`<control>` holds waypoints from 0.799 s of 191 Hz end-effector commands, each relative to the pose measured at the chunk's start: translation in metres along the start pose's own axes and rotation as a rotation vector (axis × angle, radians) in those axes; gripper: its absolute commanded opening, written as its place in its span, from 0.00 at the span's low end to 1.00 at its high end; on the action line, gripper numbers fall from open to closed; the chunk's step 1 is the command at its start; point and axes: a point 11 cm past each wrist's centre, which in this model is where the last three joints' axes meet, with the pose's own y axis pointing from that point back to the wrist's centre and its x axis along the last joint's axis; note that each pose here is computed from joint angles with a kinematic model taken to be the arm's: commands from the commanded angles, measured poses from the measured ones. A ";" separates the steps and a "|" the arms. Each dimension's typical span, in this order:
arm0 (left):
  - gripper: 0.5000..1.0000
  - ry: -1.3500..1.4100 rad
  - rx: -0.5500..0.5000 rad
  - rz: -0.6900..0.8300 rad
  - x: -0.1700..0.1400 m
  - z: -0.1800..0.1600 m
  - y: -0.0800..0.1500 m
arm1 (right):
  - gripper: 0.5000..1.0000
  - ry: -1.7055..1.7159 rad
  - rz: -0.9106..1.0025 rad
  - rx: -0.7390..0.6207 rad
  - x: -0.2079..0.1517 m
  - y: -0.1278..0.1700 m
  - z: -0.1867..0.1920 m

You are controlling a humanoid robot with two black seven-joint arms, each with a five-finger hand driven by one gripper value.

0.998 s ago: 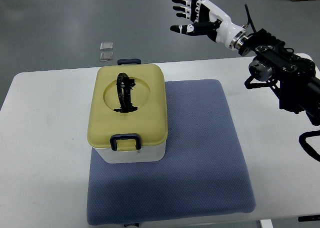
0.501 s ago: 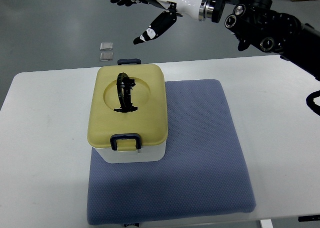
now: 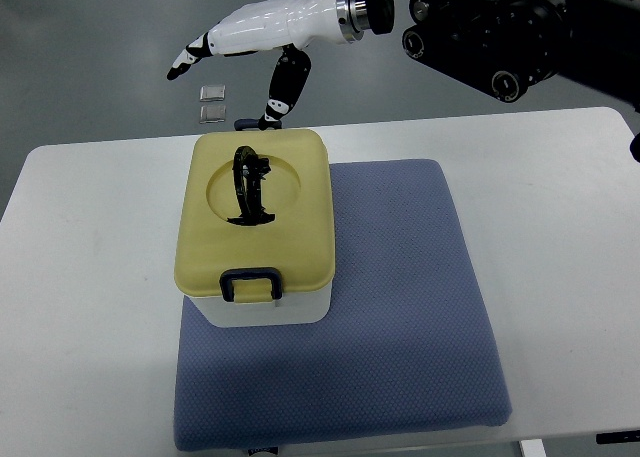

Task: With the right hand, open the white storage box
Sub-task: 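Swing the right hand up and over toward the black lid handle, then lower the right hand onto the black handle and close fingers around it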

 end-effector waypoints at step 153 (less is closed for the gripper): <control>1.00 -0.001 0.000 0.002 0.000 0.000 0.000 | 0.74 0.329 -0.282 0.058 -0.029 -0.021 -0.040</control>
